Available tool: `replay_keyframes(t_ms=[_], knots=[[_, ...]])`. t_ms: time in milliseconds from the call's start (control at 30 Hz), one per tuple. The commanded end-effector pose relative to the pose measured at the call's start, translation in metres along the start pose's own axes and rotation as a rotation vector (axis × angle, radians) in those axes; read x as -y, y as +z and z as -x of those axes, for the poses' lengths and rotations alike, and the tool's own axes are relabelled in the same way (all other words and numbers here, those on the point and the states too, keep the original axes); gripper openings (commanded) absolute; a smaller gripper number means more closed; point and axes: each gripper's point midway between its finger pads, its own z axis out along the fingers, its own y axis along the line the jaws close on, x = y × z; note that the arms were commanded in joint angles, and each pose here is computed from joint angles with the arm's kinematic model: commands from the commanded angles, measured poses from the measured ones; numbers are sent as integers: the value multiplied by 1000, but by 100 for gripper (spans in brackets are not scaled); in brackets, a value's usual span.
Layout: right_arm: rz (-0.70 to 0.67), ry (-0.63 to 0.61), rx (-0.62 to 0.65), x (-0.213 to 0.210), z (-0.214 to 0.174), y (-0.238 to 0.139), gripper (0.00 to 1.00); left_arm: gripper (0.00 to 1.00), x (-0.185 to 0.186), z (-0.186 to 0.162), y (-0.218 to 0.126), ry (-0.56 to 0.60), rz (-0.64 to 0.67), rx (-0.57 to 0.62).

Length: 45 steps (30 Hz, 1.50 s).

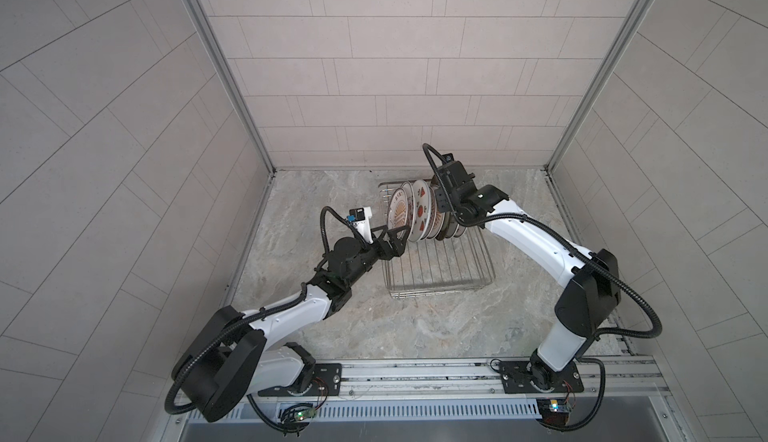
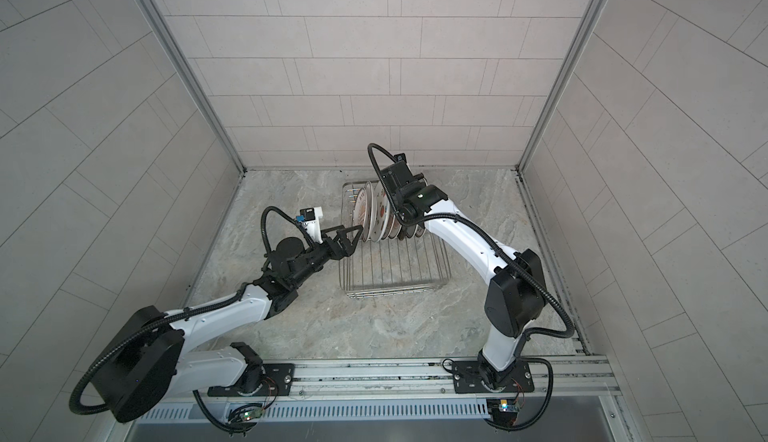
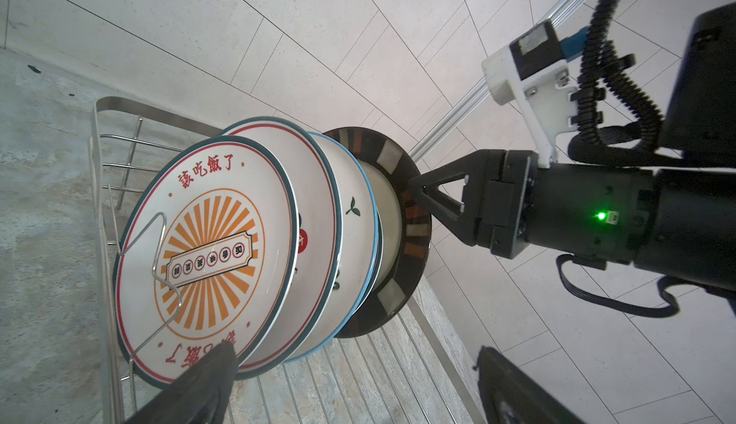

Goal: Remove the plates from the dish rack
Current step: 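Brace the plates with the left gripper while the right grips the dark plate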

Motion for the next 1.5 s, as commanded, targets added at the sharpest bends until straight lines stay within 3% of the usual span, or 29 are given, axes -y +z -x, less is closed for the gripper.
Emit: replay_keyframes(t_ms=[0, 700, 1100, 1467], knots=[[-21, 7, -17, 2, 2, 4, 34, 100, 4, 4, -1, -2, -9, 17], [-121, 18, -58, 5, 0, 31, 19, 100, -3, 3, 1, -11, 10, 38], [-136, 23, -51, 8, 2, 28, 18, 100, -8, 3, 0, -12, 27, 48], [-129, 34, 5, 11, 18, 3, 27, 100, -10, 2, -1, -12, 37, 51]])
